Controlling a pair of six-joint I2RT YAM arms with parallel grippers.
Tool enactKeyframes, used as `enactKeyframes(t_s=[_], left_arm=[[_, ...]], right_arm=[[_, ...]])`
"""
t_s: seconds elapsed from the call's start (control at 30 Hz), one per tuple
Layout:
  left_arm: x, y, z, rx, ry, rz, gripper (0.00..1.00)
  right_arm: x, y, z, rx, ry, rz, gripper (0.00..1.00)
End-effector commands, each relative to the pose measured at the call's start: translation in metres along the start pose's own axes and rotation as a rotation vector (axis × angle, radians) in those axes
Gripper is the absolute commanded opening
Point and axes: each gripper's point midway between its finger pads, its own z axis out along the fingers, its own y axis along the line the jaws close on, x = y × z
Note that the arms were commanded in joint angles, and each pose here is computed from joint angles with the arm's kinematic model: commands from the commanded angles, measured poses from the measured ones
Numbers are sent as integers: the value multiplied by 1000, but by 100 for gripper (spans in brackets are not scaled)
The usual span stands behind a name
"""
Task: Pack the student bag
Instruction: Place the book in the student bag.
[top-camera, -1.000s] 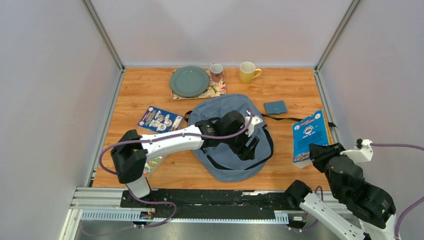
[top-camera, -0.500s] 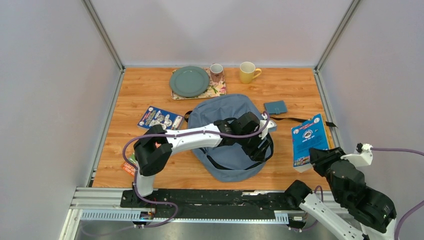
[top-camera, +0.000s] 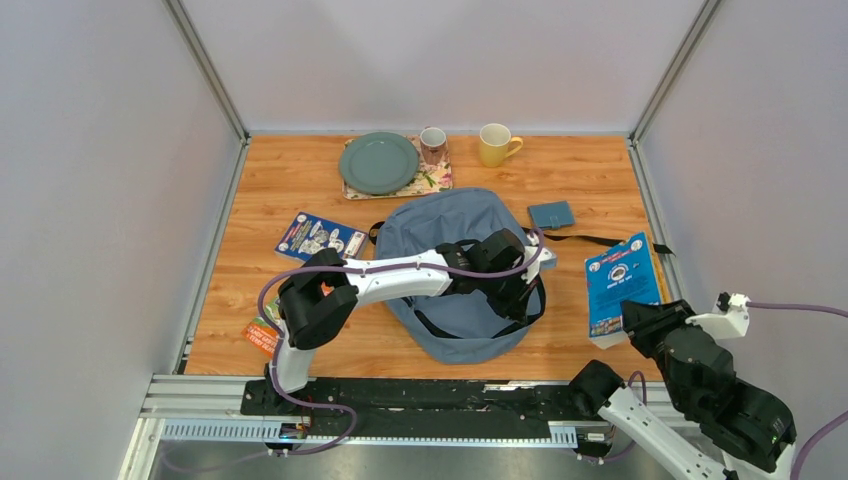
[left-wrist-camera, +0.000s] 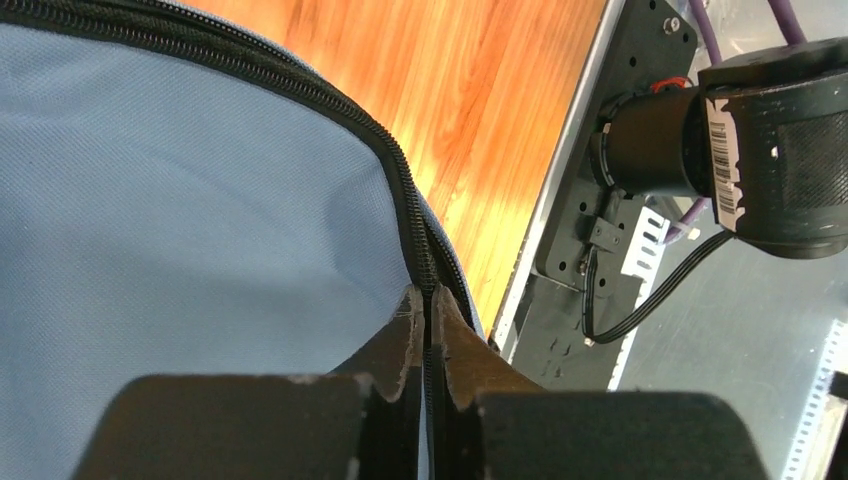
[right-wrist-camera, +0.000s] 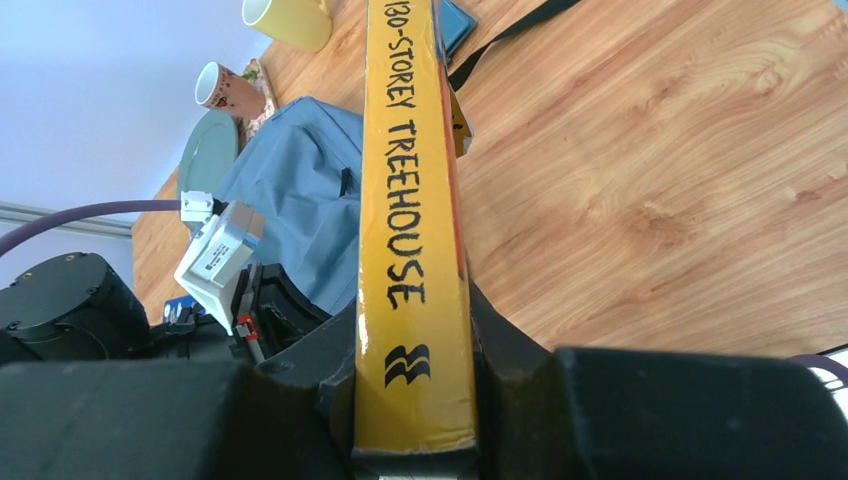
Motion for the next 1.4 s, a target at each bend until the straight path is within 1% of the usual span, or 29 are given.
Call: enactKeyframes(t_s=[0.0,0.13,0.17,0.23,0.3,0.33,0.37,0.4,0.43,0.47,0.63,0.67,0.7,0.8,0.83,0.9,0.93,0.97,1.03,1.07,1.1,1.13,1.23,1.27,1.3,1.37], left_arm=[[-23,-7,-2,10,-58,40,0],[-22,-2,-7,-34,-49,46,0],[-26,-3,-13,-46,-63,54,0],[-31,6,-23,-114,-78,83,0],[-52,14,-42,-199,-127,117,0],[-52,17,-50,-224,-113,120,0],[-72,13,-63,-234,-150,143,0],[-80,17,-72,-261,-163,144,0],[-82,20,-81,-284,-151,144,0],[-101,16,-95,-298,-191,169,0],[-136,18,-146,-408,-293,198,0],[-140,16,-152,-414,-306,205,0],[-144,23,-162,-470,-331,197,0],[-150,28,-185,-548,-387,182,0],[-158,24,-197,-558,-436,186,0],[-156,27,-204,-588,-462,182,0],[-164,21,-214,-582,-511,187,0],[-162,22,-214,-582,-516,191,0],[-168,12,-222,-552,-557,207,0],[-170,10,-224,-549,-563,213,0],[-171,10,-226,-556,-568,214,0],[-170,10,-225,-559,-559,216,0],[-170,6,-225,-543,-545,227,0],[-170,6,-224,-537,-543,227,0],[-168,4,-221,-522,-532,228,0],[-166,2,-218,-508,-524,224,0]], right_arm=[[-10,7,-2,-33,-41,77,0],[-6,6,-1,-33,-26,72,0],[-4,7,-1,-34,-18,69,0],[-2,5,-2,-31,-8,65,0],[1,5,-4,-36,12,72,0],[3,3,-5,-41,22,75,0],[8,5,-7,-58,47,85,0],[10,6,-9,-72,62,104,0],[10,7,-13,-97,72,126,0],[15,9,-16,-118,100,142,0],[25,15,-33,-207,188,238,0],[26,17,-36,-220,203,246,0],[27,19,-38,-232,218,253,0],[35,28,-47,-272,293,279,0],[38,32,-49,-285,315,288,0],[50,44,-55,-328,396,310,0],[57,48,-56,-338,427,315,0],[66,54,-61,-356,488,329,0],[81,67,-57,-389,544,331,0],[90,73,-60,-405,596,348,0],[89,88,-60,-460,603,370,0],[99,90,-55,-459,627,370,0],[116,98,-37,-445,640,398,0],[122,102,-37,-459,672,402,0],[119,116,-35,-513,657,417,0],[132,116,-18,-482,650,430,0]])
